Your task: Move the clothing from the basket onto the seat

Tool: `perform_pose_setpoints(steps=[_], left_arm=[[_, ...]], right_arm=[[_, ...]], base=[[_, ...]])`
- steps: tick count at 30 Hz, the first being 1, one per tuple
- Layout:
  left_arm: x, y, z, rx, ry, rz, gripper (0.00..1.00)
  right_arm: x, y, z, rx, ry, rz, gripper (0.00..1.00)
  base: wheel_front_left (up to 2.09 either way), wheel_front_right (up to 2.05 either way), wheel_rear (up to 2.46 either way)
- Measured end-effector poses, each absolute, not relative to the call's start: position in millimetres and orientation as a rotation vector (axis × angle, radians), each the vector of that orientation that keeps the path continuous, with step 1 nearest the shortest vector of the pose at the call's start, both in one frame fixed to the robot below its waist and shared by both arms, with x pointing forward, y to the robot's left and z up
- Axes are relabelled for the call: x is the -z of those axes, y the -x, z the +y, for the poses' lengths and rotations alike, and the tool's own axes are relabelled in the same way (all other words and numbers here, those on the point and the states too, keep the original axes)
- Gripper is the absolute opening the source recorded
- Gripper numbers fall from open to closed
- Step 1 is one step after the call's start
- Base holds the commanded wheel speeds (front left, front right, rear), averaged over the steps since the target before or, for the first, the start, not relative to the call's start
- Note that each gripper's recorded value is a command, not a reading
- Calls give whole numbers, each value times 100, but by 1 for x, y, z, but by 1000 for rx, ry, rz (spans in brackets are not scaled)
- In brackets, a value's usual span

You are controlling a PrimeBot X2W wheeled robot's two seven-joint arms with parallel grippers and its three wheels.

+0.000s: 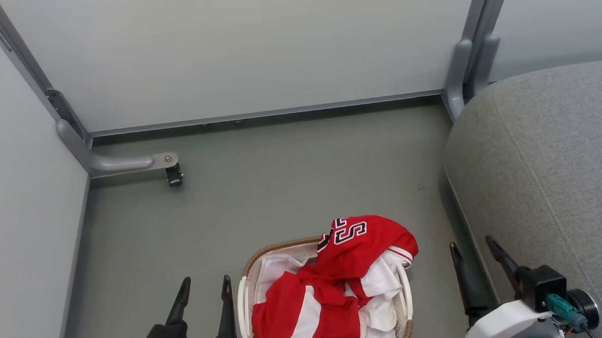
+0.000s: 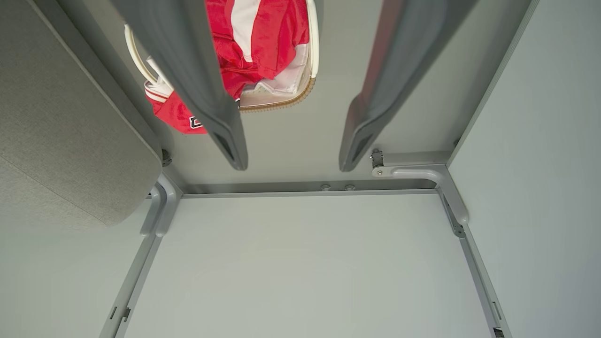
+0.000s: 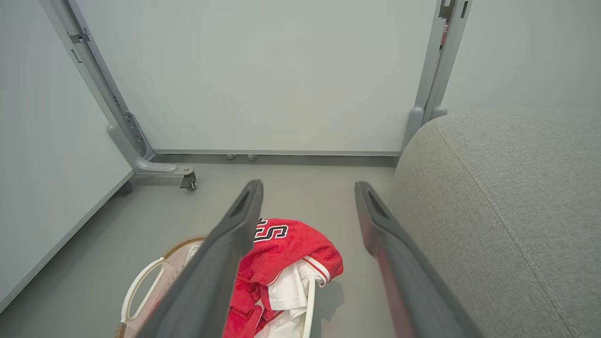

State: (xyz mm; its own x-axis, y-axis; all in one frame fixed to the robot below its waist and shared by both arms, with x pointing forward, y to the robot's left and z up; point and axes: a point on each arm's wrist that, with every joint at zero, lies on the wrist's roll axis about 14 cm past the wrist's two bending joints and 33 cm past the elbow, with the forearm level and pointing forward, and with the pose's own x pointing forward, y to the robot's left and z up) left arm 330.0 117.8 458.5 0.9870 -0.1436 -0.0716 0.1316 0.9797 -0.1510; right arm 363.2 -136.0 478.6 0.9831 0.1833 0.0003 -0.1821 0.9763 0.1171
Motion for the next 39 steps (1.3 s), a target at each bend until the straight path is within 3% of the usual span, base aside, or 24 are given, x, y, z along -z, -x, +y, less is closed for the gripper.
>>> perform_pose_setpoints(steps=[11, 22, 33, 39], left_arm=[[-450, -342, 109, 178, 117, 108, 100], [-432, -395, 58, 413, -11, 132, 100], [-345, -446, 15, 657, -148, 314, 100], [-276, -453, 8, 694, -129, 494, 100]], right_arm=[[-478, -378, -148, -149, -116, 9, 100], [-474, -420, -165, -97, -110, -5, 100], [-469, -473, -186, -41, -158, -54, 100], [-447, -488, -197, -11, -171, -30, 100]], base=[[0, 0, 0], [0, 0, 0], [0, 0, 0], [0, 0, 0]])
